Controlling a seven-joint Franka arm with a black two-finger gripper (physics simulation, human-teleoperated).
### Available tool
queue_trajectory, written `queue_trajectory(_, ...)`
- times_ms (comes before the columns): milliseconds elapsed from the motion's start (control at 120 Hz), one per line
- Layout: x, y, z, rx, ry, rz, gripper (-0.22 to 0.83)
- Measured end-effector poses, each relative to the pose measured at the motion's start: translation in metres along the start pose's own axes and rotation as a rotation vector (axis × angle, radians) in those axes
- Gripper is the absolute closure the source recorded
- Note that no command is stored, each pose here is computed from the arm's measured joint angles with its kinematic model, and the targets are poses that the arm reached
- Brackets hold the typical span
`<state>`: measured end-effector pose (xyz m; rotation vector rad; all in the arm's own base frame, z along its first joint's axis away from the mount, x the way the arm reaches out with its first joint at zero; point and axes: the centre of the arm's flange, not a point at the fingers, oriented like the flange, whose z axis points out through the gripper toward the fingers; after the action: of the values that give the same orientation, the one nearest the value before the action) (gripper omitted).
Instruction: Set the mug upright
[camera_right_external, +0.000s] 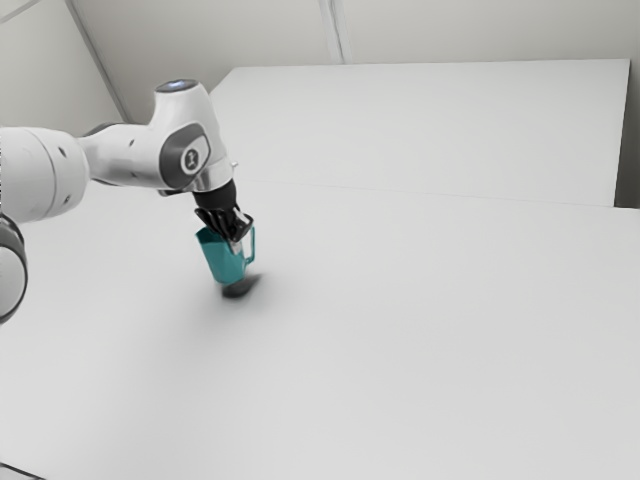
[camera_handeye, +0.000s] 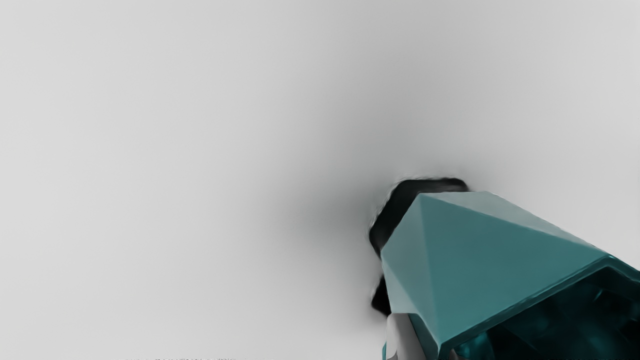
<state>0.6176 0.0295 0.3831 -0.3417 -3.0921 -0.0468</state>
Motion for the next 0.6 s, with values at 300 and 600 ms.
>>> queue_trajectory(300, -0.017, -0.006, 0.016, -0.058, -0.064, 0.047, 0.79)
queue_trajectory(600, -0.022, -0.006, 0.027, -0.067, -0.077, 0.055, 0.79)
